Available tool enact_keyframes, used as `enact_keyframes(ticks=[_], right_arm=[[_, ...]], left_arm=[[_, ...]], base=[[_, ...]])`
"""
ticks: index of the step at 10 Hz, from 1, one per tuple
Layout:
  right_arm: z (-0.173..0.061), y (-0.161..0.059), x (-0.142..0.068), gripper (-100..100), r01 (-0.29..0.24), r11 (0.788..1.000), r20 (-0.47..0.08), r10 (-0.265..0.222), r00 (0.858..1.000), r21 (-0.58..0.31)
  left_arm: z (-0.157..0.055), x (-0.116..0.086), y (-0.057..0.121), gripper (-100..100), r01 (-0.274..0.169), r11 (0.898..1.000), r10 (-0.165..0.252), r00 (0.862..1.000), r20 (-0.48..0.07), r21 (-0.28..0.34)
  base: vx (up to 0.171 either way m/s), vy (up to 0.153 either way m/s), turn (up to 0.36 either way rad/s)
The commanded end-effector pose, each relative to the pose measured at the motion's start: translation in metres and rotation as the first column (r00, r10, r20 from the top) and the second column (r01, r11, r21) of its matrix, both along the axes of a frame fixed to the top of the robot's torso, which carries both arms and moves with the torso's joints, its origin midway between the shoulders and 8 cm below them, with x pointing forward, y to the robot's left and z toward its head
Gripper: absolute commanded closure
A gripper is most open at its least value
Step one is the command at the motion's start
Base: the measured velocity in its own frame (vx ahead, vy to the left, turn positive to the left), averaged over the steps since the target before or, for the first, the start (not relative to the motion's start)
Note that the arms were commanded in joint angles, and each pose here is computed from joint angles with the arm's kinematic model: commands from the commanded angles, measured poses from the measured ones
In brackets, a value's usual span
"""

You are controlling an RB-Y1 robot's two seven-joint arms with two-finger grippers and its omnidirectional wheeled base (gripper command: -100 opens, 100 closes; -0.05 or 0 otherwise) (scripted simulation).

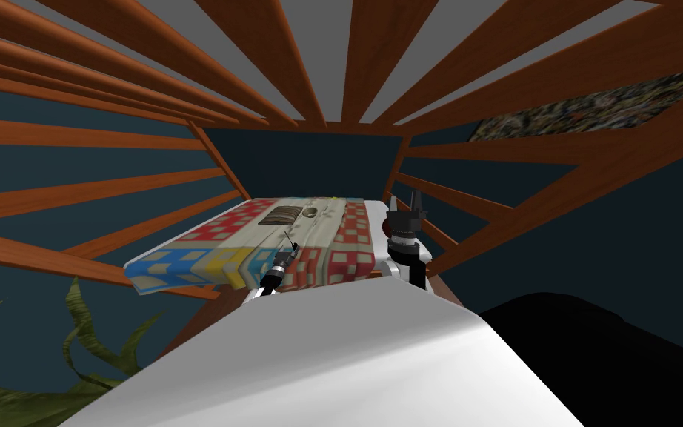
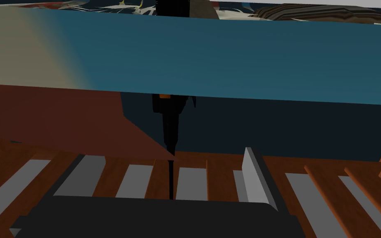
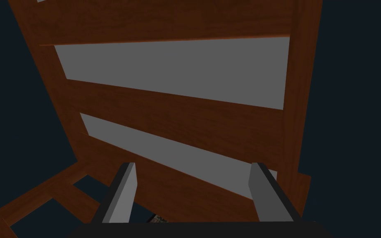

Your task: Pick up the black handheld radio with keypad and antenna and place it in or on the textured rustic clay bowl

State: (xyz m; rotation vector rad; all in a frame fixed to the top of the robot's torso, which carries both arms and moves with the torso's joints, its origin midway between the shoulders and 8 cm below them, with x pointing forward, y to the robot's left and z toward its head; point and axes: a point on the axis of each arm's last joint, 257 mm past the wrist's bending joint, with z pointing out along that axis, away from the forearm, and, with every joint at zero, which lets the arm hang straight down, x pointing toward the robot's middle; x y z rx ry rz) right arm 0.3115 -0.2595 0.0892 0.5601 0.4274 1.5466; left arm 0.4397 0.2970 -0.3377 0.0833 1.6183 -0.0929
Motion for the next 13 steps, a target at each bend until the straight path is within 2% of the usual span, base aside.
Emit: enact_keyframes(ticks=[1, 5, 6, 7, 9, 10, 11, 12, 13], right_arm=[[0.0, 0.0, 0.0, 0, 0.0, 1.0, 0.0, 0.0, 1.0, 0.0], [0.0, 0.0, 0.0, 0, 0.0, 1.0, 0.0, 0.0, 1.0, 0.0], [0.0, 0.0, 0.0, 0, 0.0, 1.0, 0.0, 0.0, 1.0, 0.0], [0.0, 0.0, 0.0, 0, 0.0, 1.0, 0.0, 0.0, 1.0, 0.0], [0.0, 0.0, 0.0, 0, 0.0, 1.0, 0.0, 0.0, 1.0, 0.0], [0.0, 0.0, 0.0, 0, 0.0, 1.0, 0.0, 0.0, 1.0, 0.0], [0.0, 0.0, 0.0, 0, 0.0, 1.0, 0.0, 0.0, 1.0, 0.0], [0.0, 0.0, 0.0, 0, 0.0, 1.0, 0.0, 0.0, 1.0, 0.0], [0.0, 0.0, 0.0, 0, 0.0, 1.0, 0.0, 0.0, 1.0, 0.0]], left_arm=[[0.0, 0.0, 0.0, 100, 0.0, 1.0, 0.0, 1.0, 0.0, 0.0], [0.0, 0.0, 0.0, 100, 0.0, 1.0, 0.0, 1.0, 0.0, 0.0], [0.0, 0.0, 0.0, 0, 0.0, 1.0, 0.0, 1.0, 0.0, 0.0], [-0.013, -0.007, -0.016, -100, 0.033, 0.999, -0.033, 0.999, -0.016, -0.017], [-0.025, -0.016, -0.034, -100, 0.068, 0.997, -0.069, 0.997, -0.032, -0.036], [-0.021, -0.012, -0.028, -100, 0.055, 0.998, -0.056, 0.998, -0.027, -0.029], [-0.021, -0.012, -0.03, 0, 0.058, 0.998, -0.059, 0.998, -0.027, -0.03], [-0.021, -0.012, -0.029, -100, 0.058, 0.998, -0.059, 0.998, -0.027, -0.03], [-0.021, -0.012, -0.029, 100, 0.058, 0.998, -0.059, 0.998, -0.027, -0.03]], base=[[0.0, 0.0, 0.0], [0.0, 0.0, 0.0], [0.0, 0.0, 0.0], [0.004, 0.101, -0.111], [0.0, 0.161, -0.143], [0.002, 0.077, -0.035], [0.0, 0.015, 0.004], [0.0, 0.006, -0.001], [0.0, 0.0, 0.0]])
